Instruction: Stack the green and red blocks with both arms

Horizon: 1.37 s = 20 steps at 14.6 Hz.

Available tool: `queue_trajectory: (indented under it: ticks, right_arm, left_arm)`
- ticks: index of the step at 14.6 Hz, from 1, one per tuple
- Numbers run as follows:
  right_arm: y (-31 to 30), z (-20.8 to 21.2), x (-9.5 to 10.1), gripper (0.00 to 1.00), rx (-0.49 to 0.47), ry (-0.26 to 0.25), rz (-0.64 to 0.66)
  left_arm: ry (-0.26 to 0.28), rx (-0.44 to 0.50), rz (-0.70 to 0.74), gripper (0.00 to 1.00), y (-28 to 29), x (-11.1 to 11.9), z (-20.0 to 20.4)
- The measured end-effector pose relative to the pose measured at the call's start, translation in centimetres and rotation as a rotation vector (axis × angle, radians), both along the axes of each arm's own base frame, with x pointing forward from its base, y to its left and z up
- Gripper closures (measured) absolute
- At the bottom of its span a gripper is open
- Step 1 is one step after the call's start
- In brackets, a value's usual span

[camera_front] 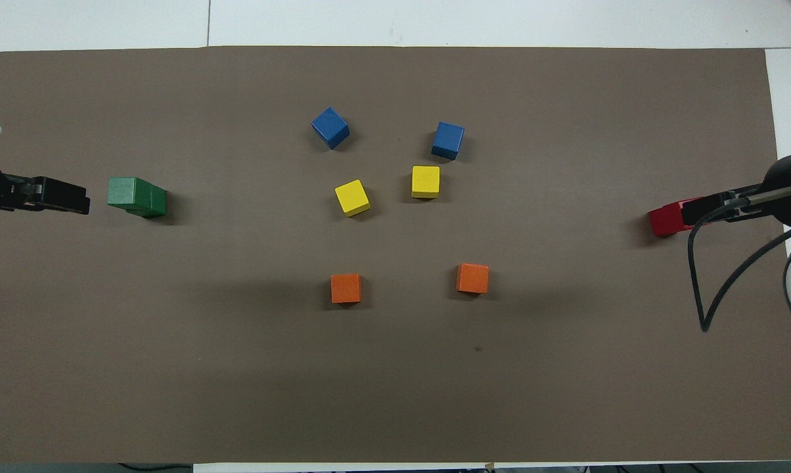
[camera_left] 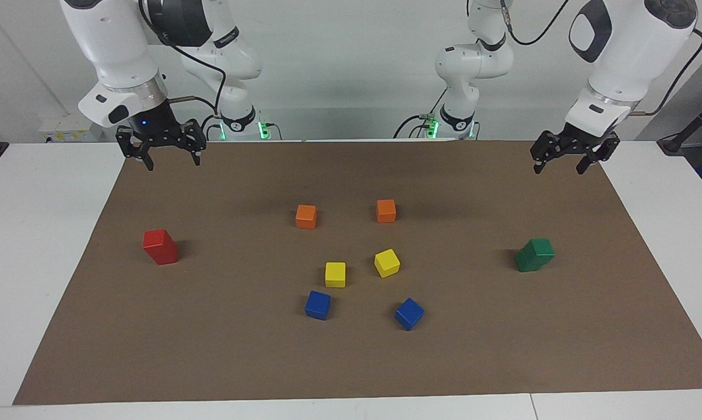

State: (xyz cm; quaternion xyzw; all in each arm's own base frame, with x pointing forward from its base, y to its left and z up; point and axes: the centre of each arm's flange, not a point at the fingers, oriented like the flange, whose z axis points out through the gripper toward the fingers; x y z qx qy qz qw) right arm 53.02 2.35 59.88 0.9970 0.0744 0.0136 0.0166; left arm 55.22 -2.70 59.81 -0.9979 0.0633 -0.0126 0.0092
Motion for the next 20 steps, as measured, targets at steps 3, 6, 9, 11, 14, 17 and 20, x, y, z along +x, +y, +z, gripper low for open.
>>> queue_trajectory:
  ticks: [3, 6, 9, 11, 14, 17, 20]
  right_arm:
    - [-0.3, -0.1, 0.0, 0.00, 0.008, 0.006, -0.004]
    - [-1.1, -0.2, 0.0, 0.00, 0.010, 0.008, -0.020]
    - [-1.3, -0.3, -0.1, 0.00, 0.010, 0.023, -0.033]
    - [-1.3, -0.4, -0.3, 0.00, 0.010, 0.036, -0.050]
    - [-1.7, -0.7, -0.7, 0.00, 0.009, 0.070, -0.066]
    - [-3.2, -0.8, -0.8, 0.00, 0.010, 0.083, -0.096]
    - [-4.9, -0.7, -0.9, 0.00, 0.012, 0.082, -0.129]
  left_arm:
    - [0.000, 0.000, 0.000, 0.00, 0.0, 0.0, 0.0]
    - [0.000, 0.000, 0.000, 0.00, 0.0, 0.0, 0.0]
    - [0.000, 0.000, 0.001, 0.00, 0.0, 0.0, 0.0]
    - [0.000, 0.000, 0.001, 0.00, 0.0, 0.0, 0.0]
    - [0.000, 0.000, 0.001, 0.00, 0.1, 0.0, 0.0]
    - [0.000, 0.000, 0.001, 0.00, 0.1, 0.0, 0.0]
    - [0.000, 0.000, 0.001, 0.00, 0.1, 0.0, 0.0]
